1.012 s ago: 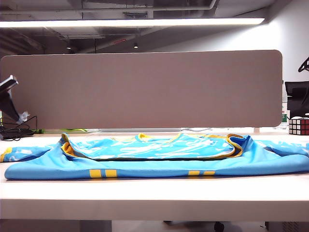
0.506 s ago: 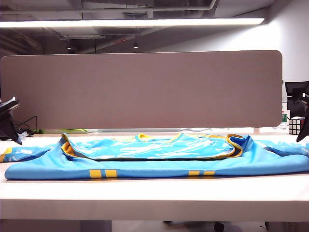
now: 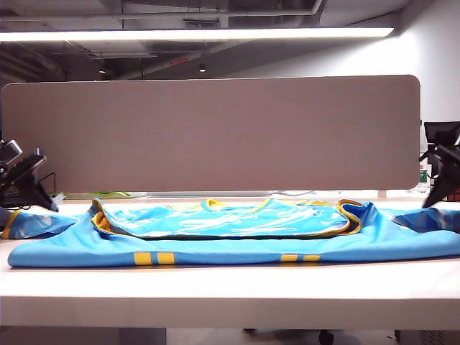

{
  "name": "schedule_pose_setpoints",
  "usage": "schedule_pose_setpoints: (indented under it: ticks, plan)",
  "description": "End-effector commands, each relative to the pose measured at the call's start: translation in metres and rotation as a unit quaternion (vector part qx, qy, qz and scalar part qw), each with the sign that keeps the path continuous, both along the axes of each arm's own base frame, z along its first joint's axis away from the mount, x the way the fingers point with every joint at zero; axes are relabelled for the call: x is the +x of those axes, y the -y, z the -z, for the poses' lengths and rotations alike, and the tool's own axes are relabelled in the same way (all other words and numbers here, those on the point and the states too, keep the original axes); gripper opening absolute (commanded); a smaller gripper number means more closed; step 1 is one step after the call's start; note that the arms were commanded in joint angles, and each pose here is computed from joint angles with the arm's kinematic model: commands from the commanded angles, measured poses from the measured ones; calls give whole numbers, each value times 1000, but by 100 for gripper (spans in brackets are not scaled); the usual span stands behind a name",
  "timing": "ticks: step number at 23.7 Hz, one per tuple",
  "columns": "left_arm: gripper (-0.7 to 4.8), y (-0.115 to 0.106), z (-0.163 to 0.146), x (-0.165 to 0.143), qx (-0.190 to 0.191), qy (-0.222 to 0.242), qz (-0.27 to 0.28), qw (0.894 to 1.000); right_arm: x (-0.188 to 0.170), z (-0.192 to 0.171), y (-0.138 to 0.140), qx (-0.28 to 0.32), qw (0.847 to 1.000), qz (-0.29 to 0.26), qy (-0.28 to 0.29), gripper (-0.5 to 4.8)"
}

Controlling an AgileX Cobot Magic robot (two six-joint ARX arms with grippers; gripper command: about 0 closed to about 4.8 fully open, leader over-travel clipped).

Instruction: Fold the bottom side of the soccer jersey horizontally towards the center, about one-third of the way, then fold the sleeve back towards the center, creating a straight line along the edge of the the soccer jersey, and finally fold the bottom of the soccer jersey up towards the top, creating a neat rectangle.

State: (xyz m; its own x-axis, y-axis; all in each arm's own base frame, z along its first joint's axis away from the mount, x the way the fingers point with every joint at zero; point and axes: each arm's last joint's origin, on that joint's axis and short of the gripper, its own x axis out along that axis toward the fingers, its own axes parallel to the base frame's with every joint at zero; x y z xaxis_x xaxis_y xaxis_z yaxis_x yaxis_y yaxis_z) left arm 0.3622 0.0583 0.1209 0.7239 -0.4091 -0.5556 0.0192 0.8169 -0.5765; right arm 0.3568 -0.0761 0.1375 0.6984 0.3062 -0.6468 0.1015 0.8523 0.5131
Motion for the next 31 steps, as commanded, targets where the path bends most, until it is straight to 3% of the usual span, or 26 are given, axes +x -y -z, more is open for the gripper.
schedule_pose_setpoints:
  ticks: [1,3,9,13,17,22,23,27,30,31]
  plan:
    - [26,4,22,-10,-9,-72,-11,997,-9,17,-4,5,998,6,-63,28]
    - [-6,4,18,-7,-18,-44,-2,999,-7,15,-4,6,999,4,-53,3]
    - [-6,3,-2,6,-64,47,-16,997,-2,0,-4,1,1000,0,-2,-2]
    - [-6,15,-23,11,-92,103,13,990,2,-18,-16,18,998,-41,43,-1]
    - [-6,46,-47,11,-83,150,67,983,13,-40,-47,37,989,-113,87,-1]
    - [-6,101,-71,1,-53,201,194,959,16,-60,-110,45,970,-211,113,-1]
    - [-6,122,-74,-7,-44,190,237,952,10,-60,-133,42,963,-247,102,-1]
    - [-6,150,-64,-27,-13,120,303,945,-13,-46,-176,16,943,-333,25,-1]
    - [-6,161,-49,-44,17,44,348,936,-33,-33,-193,-47,924,-376,-42,-1]
    - [-6,162,-39,-54,62,-8,359,931,-47,-25,-200,-107,908,-393,-98,-1]
